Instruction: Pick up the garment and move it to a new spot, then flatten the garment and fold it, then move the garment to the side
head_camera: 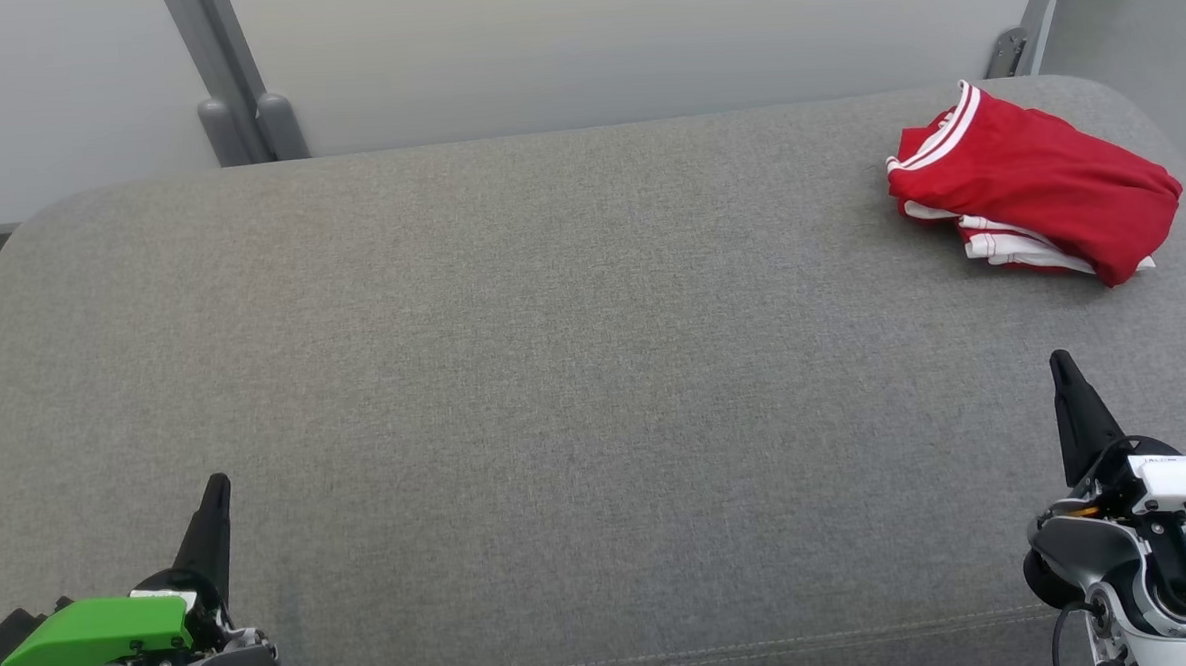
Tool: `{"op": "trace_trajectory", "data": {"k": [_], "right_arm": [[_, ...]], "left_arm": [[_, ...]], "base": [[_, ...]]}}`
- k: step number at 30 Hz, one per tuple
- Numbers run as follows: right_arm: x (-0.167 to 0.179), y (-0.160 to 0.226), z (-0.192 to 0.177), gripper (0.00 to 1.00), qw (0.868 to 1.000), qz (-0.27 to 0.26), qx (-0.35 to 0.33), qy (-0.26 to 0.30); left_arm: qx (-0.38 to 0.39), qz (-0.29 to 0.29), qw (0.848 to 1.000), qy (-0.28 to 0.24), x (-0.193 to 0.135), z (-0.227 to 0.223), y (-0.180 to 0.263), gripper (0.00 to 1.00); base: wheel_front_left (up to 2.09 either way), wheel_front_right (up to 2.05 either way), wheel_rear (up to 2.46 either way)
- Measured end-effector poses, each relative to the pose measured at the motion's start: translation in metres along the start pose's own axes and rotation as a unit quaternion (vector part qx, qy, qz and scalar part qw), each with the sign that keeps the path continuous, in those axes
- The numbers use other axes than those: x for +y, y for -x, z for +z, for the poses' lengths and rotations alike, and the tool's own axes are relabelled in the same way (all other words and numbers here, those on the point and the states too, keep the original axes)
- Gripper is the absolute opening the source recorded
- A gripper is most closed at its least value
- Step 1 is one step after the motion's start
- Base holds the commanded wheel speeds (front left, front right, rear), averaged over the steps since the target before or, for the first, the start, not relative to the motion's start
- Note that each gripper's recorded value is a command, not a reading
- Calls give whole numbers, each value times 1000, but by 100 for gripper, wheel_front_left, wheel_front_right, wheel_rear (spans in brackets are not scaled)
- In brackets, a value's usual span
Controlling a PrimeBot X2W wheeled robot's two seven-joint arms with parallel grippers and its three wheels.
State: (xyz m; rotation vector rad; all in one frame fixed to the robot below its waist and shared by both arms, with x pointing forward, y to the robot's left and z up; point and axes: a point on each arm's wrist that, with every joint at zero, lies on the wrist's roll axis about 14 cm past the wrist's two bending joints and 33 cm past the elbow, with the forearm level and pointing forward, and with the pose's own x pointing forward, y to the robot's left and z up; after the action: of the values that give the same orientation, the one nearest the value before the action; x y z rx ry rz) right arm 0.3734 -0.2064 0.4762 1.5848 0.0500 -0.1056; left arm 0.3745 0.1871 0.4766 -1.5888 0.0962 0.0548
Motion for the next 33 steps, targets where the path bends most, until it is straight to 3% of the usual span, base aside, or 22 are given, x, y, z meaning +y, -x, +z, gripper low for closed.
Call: {"op": "trace_trajectory", "data": {"k": [33], "right_arm": [[0, 0, 0, 0, 1000, 0, 1, 0]], "left_arm": [[-1, -1, 1000, 1, 0, 0, 0, 0]], "base": [[0, 0, 0]]}}
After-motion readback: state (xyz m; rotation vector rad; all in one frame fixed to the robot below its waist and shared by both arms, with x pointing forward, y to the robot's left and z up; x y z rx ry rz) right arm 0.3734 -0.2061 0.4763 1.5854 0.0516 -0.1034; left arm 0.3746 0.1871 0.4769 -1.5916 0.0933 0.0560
